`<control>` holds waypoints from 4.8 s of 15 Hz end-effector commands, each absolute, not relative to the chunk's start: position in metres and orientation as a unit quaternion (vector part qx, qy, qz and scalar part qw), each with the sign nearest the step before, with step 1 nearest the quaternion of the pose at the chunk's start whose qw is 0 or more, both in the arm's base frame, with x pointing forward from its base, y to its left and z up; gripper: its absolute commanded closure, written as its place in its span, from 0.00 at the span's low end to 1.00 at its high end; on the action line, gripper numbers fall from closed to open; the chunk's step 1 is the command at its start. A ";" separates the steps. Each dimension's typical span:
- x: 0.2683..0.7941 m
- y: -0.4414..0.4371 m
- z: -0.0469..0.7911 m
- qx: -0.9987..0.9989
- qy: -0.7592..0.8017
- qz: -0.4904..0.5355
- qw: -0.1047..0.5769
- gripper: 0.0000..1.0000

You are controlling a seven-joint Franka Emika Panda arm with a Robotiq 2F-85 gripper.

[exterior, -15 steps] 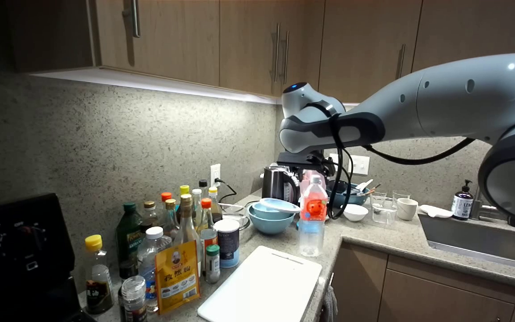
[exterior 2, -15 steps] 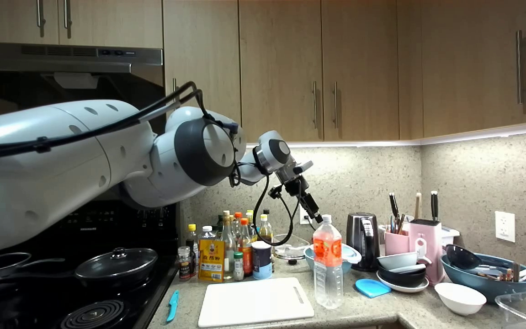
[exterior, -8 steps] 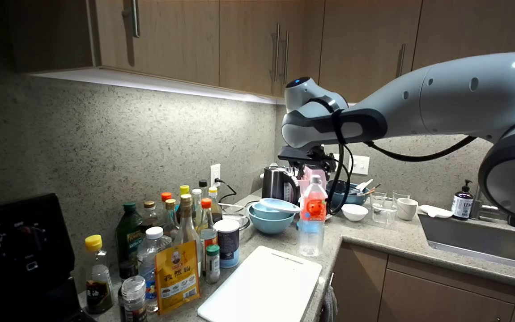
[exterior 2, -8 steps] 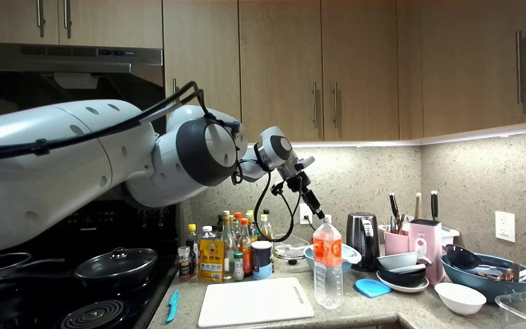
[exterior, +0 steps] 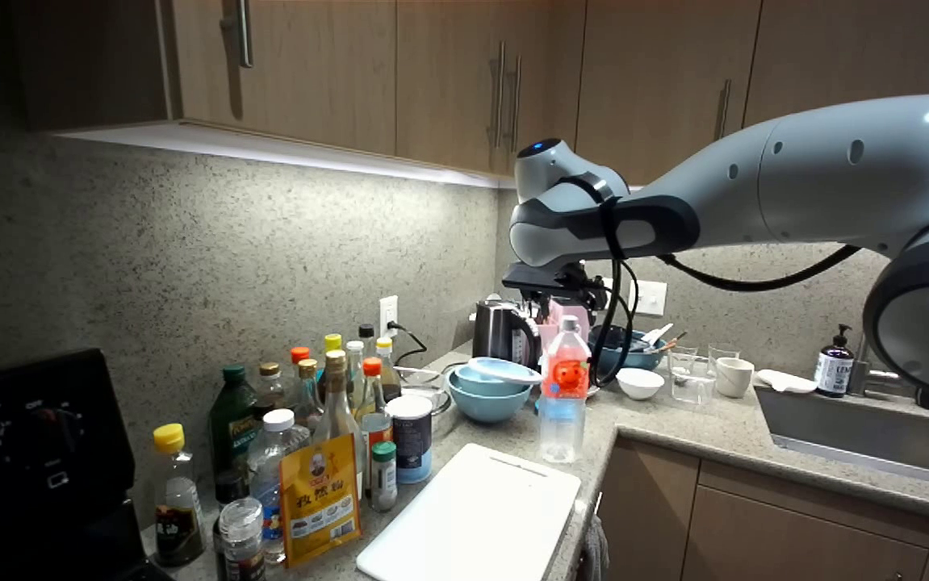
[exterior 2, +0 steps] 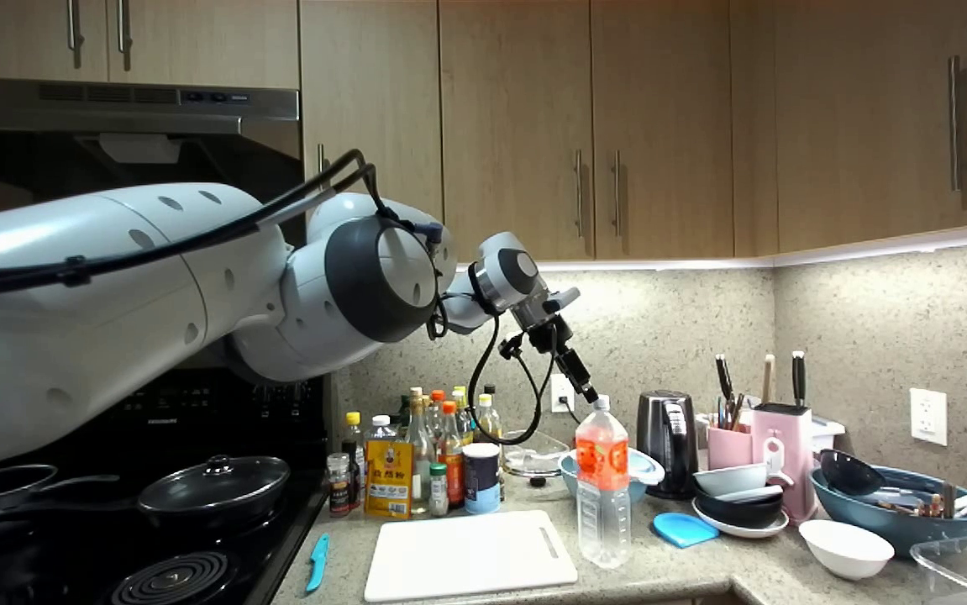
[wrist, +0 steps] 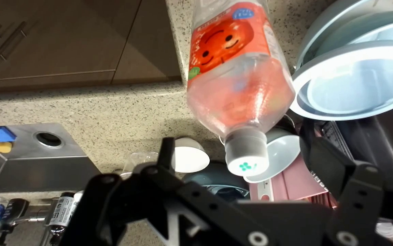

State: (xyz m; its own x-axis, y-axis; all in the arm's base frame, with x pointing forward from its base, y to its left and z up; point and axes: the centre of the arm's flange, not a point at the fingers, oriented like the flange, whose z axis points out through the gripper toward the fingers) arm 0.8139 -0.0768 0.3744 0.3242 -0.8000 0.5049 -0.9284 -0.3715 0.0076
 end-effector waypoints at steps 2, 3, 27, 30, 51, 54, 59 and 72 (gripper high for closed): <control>0.814 -0.077 0.374 0.800 -0.540 0.215 0.150 0.00; 0.814 -0.077 0.374 0.800 -0.540 0.214 0.150 0.00; 0.815 -0.077 0.374 0.799 -0.542 0.217 0.144 0.15; 0.814 -0.076 0.374 0.800 -0.540 0.221 0.140 0.40; 0.816 -0.067 0.373 0.805 -0.533 0.219 0.143 0.27; 0.831 -0.067 0.381 0.792 -0.561 0.205 0.130 0.15; 0.843 -0.071 0.396 0.766 -0.600 0.207 0.102 0.00; 0.813 -0.088 0.407 0.708 -0.665 0.229 0.065 0.00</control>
